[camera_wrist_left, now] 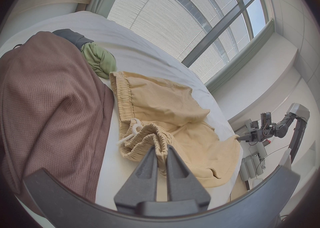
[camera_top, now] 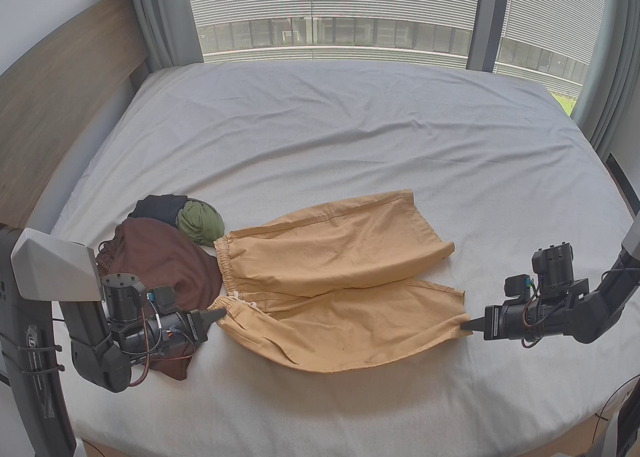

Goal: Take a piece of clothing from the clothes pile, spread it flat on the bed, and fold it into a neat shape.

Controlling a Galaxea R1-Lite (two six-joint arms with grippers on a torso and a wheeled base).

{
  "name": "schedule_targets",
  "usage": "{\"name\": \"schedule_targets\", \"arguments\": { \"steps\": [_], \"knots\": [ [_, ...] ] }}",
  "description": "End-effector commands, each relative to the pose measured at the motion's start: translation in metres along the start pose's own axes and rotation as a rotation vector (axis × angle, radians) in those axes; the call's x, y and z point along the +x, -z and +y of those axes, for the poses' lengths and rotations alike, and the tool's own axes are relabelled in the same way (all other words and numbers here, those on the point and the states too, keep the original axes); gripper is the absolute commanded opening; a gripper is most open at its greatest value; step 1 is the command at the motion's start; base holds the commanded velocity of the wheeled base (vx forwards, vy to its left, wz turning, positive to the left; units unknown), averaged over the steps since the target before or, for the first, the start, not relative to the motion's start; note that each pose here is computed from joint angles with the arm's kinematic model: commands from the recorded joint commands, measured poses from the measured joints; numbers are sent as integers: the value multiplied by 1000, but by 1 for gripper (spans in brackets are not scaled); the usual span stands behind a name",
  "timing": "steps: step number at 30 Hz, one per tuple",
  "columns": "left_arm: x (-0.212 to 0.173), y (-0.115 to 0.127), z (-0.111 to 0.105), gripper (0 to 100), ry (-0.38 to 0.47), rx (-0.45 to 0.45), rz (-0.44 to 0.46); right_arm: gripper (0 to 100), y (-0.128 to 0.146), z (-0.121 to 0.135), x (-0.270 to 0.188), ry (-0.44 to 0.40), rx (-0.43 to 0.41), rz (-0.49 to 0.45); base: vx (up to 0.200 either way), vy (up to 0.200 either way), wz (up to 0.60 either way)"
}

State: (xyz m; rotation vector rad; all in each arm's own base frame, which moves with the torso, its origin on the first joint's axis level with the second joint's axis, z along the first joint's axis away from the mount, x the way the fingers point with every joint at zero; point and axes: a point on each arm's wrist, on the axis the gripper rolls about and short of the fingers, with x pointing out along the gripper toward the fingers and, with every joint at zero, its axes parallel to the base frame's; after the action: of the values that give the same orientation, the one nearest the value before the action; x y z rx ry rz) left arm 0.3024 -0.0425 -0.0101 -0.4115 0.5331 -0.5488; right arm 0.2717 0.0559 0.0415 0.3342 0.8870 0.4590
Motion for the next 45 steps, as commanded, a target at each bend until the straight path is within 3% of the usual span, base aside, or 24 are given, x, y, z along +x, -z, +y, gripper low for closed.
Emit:
{"name": "schedule_targets", "arguments": {
  "steps": [1, 8, 22, 30, 45],
  "knots": [
    [2, -5, -1, 0, 9, 0, -32, 0, -5, 1, 1, -12, 6, -40, 0, 0, 0],
    [7, -12, -1, 0, -3, -4, -90, 0, -19, 7, 0, -47, 44, -144, 0, 0, 0],
    [18, -19, 4, 0, -9, -25, -129, 0, -52, 13, 1, -84, 52, -244, 0, 0, 0],
    [26, -38, 5, 0, -53, -51, -233, 0, -68, 16, 0, -95, 38, -295, 0, 0, 0],
    [30, -47, 5, 0, -40, -71, -268, 0, -107, 14, -2, -110, 55, -405, 0, 0, 0]
  ]
}}
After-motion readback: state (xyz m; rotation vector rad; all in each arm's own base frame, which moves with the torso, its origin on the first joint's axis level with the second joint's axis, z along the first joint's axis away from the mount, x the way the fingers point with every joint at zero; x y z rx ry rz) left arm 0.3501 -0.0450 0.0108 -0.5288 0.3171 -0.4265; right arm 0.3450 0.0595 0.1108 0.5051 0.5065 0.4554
